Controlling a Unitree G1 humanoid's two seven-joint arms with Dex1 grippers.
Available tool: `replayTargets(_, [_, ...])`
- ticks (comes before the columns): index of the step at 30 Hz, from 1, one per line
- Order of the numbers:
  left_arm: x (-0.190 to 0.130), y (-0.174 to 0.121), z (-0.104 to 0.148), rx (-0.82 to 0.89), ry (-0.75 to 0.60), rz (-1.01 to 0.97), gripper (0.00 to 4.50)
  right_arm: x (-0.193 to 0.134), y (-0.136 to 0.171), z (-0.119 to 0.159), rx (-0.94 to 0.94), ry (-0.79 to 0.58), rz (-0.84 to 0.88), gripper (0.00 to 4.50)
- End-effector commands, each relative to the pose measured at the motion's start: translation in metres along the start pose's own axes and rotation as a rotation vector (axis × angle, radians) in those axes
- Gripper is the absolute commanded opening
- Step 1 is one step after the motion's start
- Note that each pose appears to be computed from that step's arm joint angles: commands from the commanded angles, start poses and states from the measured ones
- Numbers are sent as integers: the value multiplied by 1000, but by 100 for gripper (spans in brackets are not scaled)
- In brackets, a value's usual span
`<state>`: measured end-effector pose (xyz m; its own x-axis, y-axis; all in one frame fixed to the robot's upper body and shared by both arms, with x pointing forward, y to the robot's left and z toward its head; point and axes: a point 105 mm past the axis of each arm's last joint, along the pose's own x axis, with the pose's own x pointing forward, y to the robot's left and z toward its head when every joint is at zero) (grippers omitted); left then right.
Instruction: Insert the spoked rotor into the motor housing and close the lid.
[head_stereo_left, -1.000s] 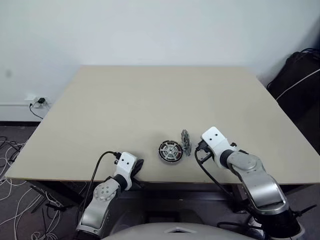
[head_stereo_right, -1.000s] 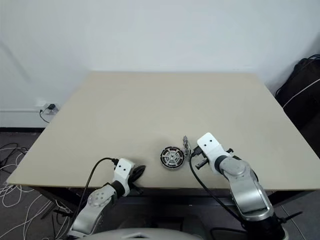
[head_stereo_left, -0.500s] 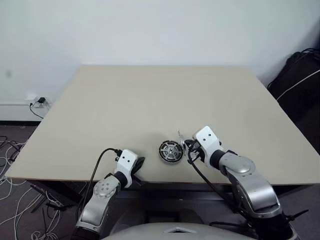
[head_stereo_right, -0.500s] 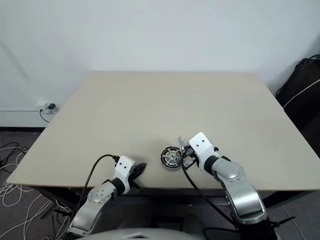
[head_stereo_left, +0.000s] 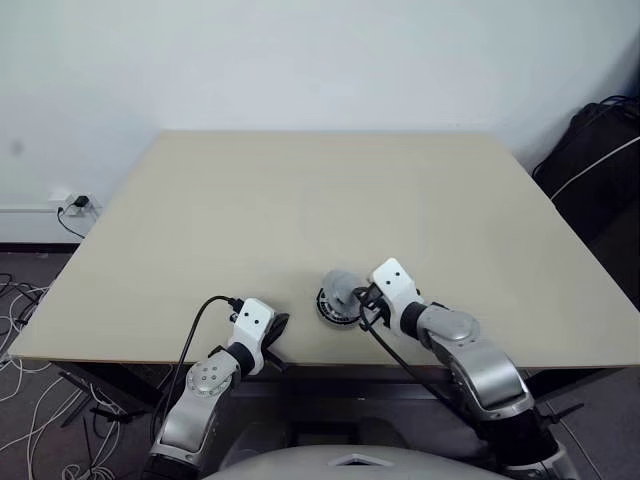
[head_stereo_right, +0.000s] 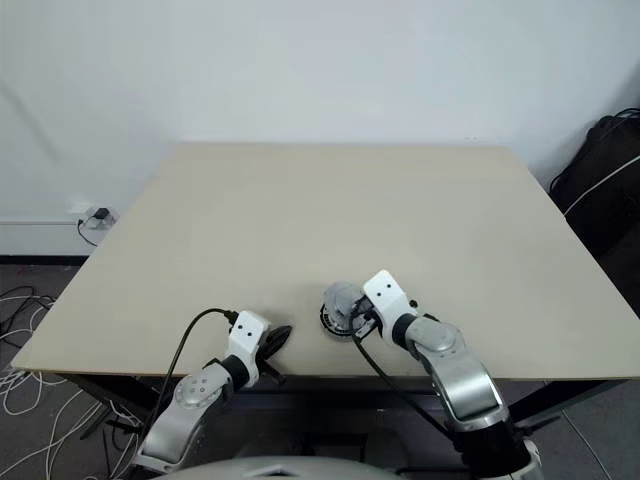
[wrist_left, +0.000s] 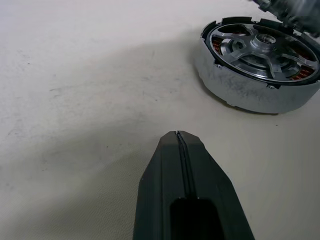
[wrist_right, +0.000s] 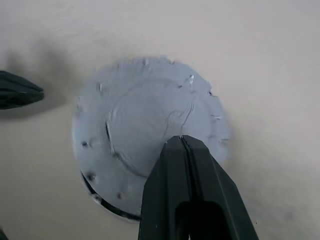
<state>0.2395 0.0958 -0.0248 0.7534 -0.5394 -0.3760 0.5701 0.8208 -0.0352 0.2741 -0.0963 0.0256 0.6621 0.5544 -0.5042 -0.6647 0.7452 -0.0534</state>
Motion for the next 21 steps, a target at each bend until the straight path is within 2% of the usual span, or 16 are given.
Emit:
replayTargets(1, [-1, 3, 19, 24, -60, 7, 0, 6, 3, 18, -27, -64, 13, 3])
replayTargets(7, [-2, 2, 19, 21, -59, 12, 0, 20, 13, 11, -17, -25, 55, 3])
replayTargets(15, [-3, 2, 18, 13, -60, 22, 0, 22, 12, -11, -3, 70, 61, 3])
replayTargets(18, [-3, 1, 18, 11, -60, 22, 0, 21, 12, -7, 3, 49, 65, 3])
replayTargets(21, [-3, 1, 18, 10, -62, 22, 0, 17, 8, 11, 5, -59, 49, 3])
